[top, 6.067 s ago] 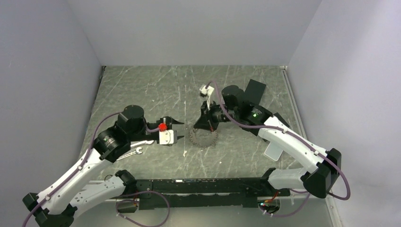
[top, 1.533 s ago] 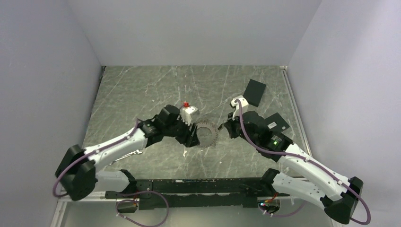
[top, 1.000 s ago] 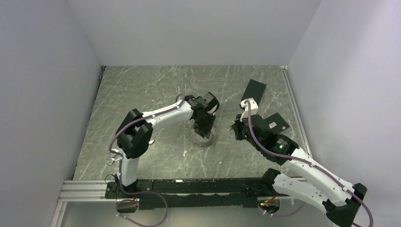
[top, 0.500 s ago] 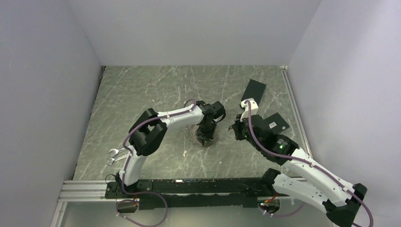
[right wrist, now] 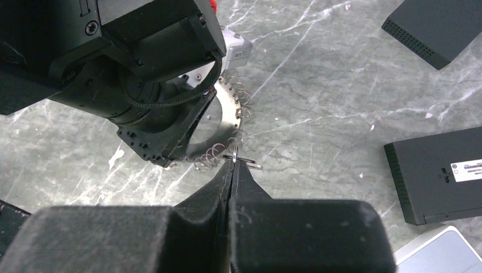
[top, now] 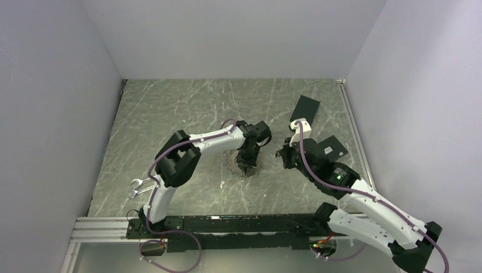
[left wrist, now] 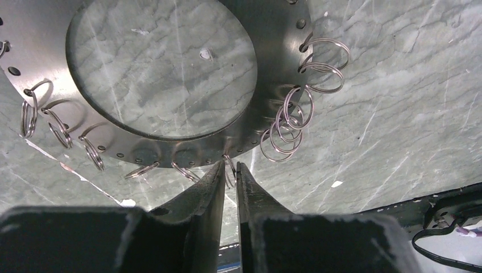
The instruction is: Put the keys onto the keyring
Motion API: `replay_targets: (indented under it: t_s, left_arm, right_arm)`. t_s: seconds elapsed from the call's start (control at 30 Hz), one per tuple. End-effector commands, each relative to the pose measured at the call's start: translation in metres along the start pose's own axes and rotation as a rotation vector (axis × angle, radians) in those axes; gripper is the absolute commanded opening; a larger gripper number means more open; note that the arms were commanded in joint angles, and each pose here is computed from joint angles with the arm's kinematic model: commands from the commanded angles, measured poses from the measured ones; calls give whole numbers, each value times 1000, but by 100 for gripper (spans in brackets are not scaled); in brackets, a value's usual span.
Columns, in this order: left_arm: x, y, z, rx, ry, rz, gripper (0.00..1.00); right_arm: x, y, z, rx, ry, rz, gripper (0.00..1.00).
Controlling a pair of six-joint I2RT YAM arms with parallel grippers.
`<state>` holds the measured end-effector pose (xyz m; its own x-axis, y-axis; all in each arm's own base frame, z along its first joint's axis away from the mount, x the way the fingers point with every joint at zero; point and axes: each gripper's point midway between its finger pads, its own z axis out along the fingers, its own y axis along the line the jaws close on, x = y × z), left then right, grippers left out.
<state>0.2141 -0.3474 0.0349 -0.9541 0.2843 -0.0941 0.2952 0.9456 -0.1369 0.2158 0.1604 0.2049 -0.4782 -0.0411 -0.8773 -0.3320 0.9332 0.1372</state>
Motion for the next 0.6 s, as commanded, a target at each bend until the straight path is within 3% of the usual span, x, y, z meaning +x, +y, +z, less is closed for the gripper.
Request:
replay_targets:
  t_s: [0.0, 0.3, 0.57]
  left_arm:
    - [3, -6, 5, 7, 7, -22, 19]
    - [9, -7, 8, -24, 10, -11, 25]
    - [7, 4, 12, -81, -26, 40, 11]
  right_arm:
    - [-5, 0, -1, -4, -28, 5, 0]
    - [-5, -1, -3, -8, -34, 7, 0]
    - [-6, -1, -4, -9, -38, 9, 0]
